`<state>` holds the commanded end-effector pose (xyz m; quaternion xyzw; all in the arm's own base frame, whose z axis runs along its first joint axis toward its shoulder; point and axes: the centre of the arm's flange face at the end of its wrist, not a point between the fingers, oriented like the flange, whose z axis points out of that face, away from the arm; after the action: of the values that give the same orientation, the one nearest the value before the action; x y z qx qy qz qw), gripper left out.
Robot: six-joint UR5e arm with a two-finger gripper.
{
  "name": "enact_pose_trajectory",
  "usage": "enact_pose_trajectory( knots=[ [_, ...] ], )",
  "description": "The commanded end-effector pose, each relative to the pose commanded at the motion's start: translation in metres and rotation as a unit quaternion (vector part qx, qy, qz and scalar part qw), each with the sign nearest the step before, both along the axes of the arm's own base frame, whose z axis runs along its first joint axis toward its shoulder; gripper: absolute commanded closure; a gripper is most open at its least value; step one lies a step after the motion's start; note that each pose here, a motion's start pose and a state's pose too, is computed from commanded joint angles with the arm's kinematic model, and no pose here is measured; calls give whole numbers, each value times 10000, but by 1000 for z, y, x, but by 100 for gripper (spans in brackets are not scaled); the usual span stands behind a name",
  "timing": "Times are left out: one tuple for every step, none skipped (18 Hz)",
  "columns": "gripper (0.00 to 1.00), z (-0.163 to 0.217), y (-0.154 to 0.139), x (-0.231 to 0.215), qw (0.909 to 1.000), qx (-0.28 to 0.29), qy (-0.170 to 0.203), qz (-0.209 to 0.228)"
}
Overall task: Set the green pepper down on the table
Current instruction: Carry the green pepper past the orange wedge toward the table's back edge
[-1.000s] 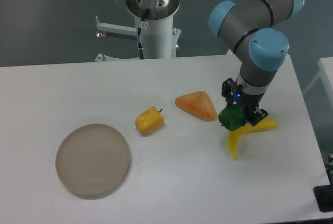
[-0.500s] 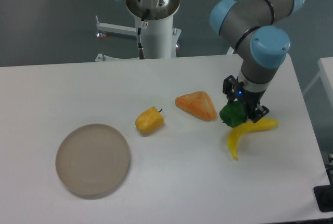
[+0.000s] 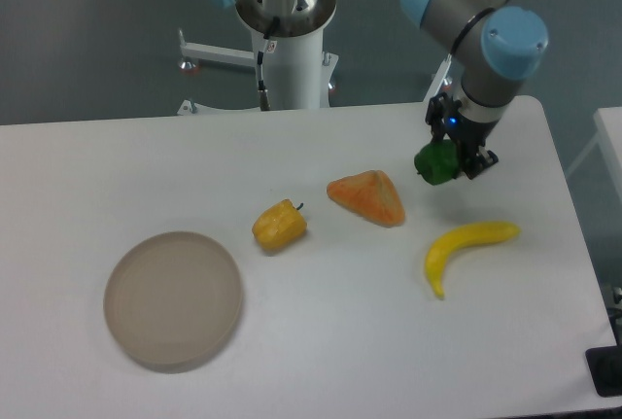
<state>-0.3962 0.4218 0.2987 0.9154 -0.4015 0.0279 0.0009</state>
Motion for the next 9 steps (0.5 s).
enact_pose_trajectory(
  knots=[
    [93,-9,-6,7,9999,70,91,-7],
    [93,-14,-9,11,9999,74,108,-38],
    [92,-19,-11,13,9999,64,88,-106],
    [91,-22,-12,15,9999,50,61,-153],
    [89,-22,-12,14,9998,47,54,-168],
    [88,-24,-15,13,9998,47,37,-176],
    [85,-24,-19,10,9998,43,39,-206],
    [79,-22,-23,6,9996,63,46,-282],
    [72,-22,-29,1,9995,73,41,-290]
  ],
)
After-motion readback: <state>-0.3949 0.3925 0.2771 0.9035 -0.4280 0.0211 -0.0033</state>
